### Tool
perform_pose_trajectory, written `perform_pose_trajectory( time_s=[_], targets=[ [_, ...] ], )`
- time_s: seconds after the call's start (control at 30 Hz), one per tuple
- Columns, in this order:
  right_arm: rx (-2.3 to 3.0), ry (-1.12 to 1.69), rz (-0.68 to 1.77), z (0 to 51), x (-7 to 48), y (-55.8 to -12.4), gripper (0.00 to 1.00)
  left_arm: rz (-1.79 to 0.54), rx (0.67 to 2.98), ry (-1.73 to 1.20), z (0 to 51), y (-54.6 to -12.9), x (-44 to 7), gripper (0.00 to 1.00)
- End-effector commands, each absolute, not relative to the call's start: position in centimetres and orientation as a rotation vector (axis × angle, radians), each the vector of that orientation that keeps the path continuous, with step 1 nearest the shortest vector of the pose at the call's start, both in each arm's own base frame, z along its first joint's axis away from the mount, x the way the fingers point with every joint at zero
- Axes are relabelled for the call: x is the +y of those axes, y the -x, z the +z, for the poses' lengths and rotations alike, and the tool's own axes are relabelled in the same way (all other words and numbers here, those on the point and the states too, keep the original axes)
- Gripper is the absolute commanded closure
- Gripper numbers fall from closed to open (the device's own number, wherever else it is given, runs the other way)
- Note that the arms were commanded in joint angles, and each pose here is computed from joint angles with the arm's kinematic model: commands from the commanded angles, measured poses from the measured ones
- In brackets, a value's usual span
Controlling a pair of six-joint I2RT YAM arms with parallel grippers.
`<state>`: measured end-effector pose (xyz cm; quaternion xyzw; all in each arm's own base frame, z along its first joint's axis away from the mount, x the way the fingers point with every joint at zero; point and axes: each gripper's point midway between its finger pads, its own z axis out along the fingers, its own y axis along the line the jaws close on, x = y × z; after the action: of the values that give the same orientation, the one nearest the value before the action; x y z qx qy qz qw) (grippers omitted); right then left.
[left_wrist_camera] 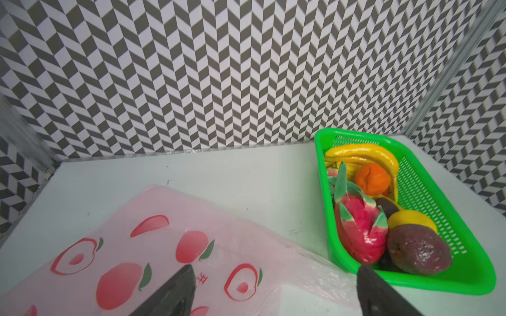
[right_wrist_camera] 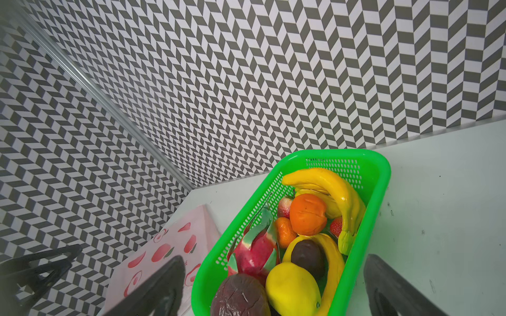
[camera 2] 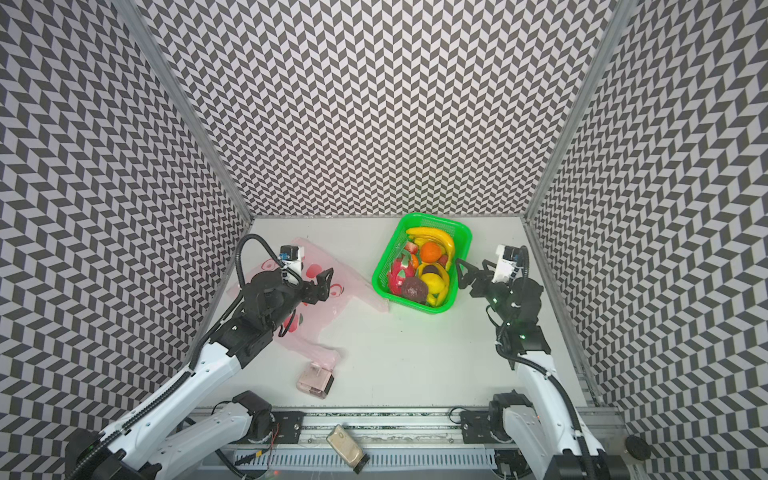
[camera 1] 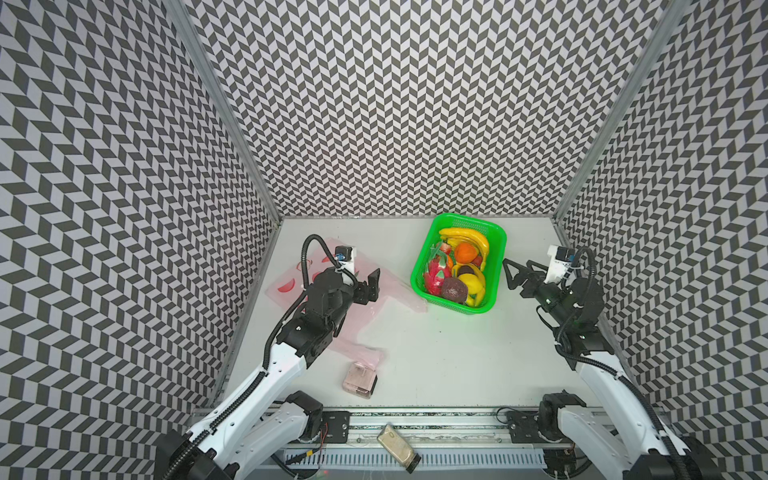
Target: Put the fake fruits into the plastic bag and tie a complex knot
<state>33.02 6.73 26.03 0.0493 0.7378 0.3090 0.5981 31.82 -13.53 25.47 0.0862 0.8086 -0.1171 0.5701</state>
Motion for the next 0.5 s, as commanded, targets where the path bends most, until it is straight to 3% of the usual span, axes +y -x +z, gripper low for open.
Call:
perform_pose_trajectory(
  time_s=[0.0, 0.47],
  targets=[
    [1.716, -0.114, 0.76, 26.0, 7.2, -32.7, 0.01, -0.115, 2.087, -0.298, 21.6, -31.0, -12.3, 0.07],
    [1.736, -0.093, 0.747, 25.3, 7.3, -32.9, 0.01, 0.058, 2.388, -0.469, 13.6, -31.8, -12.4, 0.05]
  ],
)
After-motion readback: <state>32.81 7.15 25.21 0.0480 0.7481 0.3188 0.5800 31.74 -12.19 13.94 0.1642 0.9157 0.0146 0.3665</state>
